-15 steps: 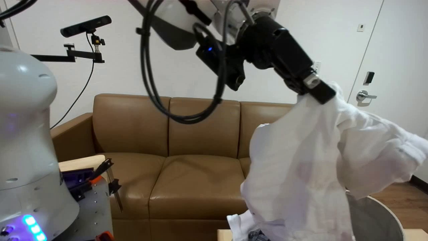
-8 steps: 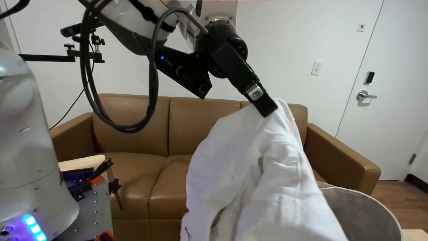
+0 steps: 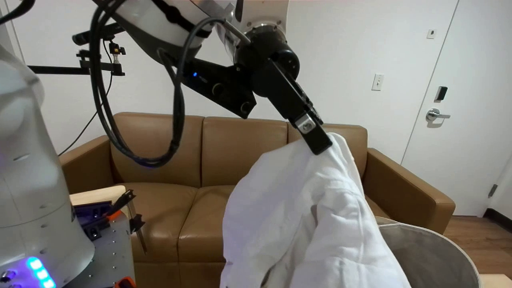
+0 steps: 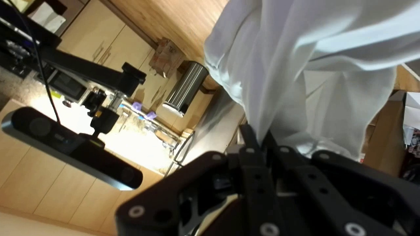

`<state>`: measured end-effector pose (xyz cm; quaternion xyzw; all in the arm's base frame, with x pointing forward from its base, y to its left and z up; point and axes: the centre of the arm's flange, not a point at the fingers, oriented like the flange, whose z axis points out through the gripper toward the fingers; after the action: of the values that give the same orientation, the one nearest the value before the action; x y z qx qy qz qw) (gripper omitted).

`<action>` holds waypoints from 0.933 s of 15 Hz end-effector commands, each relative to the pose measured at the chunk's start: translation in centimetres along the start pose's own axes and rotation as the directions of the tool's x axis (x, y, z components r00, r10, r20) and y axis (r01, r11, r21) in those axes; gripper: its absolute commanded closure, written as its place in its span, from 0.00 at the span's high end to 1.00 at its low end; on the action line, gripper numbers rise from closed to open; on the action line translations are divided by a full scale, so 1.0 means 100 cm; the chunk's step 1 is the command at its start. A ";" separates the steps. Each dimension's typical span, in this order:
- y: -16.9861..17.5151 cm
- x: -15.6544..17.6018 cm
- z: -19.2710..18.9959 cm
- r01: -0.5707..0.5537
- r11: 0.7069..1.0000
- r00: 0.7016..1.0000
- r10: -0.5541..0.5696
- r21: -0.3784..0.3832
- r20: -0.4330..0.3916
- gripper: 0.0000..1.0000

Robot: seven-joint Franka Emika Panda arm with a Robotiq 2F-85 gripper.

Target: Move the white pair of shorts from the couch to the laundry bag

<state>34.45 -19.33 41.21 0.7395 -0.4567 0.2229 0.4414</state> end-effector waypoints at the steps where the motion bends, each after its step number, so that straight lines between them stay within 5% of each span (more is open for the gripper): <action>1: 0.005 0.041 0.049 -0.145 0.989 0.981 0.139 0.038 0.137 0.06; 5: 0.002 0.073 0.101 -0.280 0.960 0.941 0.268 0.028 0.207 0.06; 6: 0.026 0.051 0.079 -0.245 0.968 0.954 0.230 0.054 0.191 0.07; 14: 0.008 0.057 0.099 -0.246 0.969 0.950 0.236 0.023 0.205 0.07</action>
<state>35.79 -30.67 40.74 0.7073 -0.5803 0.2103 0.3447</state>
